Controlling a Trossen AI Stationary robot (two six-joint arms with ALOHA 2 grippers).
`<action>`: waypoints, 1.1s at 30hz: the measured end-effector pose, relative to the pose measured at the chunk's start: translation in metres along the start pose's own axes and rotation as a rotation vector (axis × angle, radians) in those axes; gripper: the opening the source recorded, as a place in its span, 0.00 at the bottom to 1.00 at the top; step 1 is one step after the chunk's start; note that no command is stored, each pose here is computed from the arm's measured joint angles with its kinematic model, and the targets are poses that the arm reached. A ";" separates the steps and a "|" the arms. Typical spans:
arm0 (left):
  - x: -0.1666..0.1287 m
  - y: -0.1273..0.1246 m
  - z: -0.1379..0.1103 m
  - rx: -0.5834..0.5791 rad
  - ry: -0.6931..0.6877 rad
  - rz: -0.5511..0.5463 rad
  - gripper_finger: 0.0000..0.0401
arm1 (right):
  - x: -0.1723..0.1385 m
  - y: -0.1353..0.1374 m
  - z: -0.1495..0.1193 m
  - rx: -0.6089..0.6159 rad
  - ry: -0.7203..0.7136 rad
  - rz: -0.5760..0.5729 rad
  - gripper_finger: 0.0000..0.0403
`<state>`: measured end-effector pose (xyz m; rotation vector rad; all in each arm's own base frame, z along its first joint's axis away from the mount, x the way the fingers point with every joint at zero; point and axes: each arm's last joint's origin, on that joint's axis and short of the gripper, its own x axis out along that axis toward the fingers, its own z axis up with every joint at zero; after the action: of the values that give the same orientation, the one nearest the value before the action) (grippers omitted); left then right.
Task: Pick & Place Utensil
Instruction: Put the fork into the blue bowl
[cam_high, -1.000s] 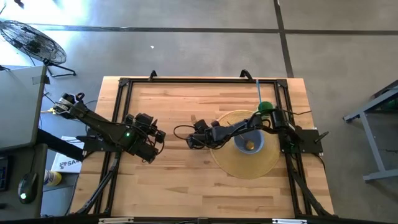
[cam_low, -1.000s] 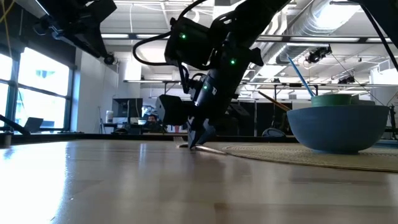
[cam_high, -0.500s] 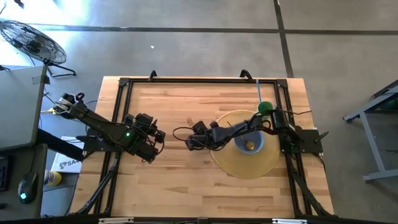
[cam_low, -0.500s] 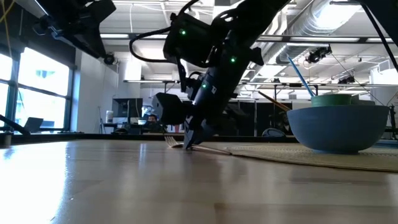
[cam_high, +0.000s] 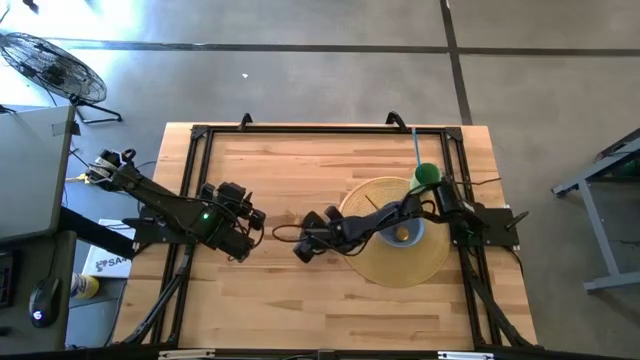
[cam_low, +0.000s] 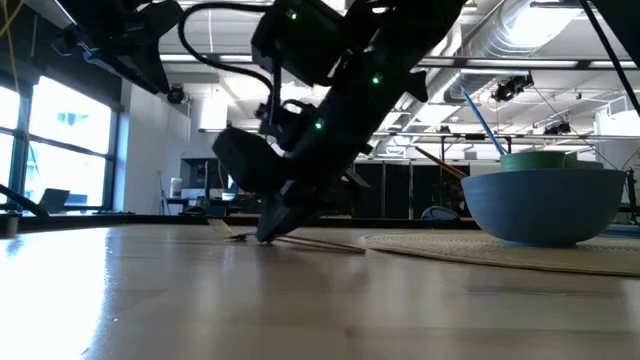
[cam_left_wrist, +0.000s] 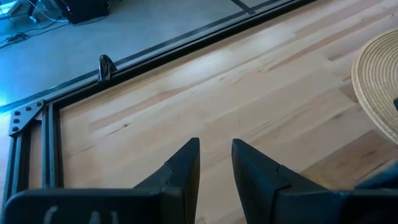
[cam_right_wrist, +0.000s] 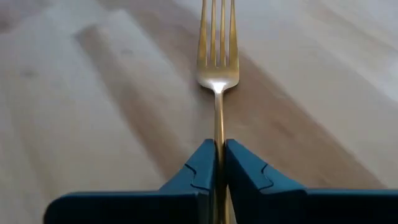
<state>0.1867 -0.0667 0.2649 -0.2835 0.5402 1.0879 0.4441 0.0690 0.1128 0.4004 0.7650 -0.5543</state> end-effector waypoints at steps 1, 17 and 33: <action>0.000 0.000 0.000 0.004 0.000 0.003 0.22 | 0.000 0.002 0.001 -0.011 -0.009 0.020 0.04; -0.017 0.008 -0.011 0.094 0.030 -0.023 0.22 | -0.047 0.022 0.006 -0.119 -0.060 0.067 0.02; -0.030 0.011 -0.019 0.090 -0.002 -0.077 0.22 | -0.213 -0.005 -0.006 -0.047 0.075 -0.129 0.02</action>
<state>0.1611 -0.0934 0.2658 -0.2231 0.5704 0.9864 0.3118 0.1372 0.2655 0.3313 0.8788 -0.6437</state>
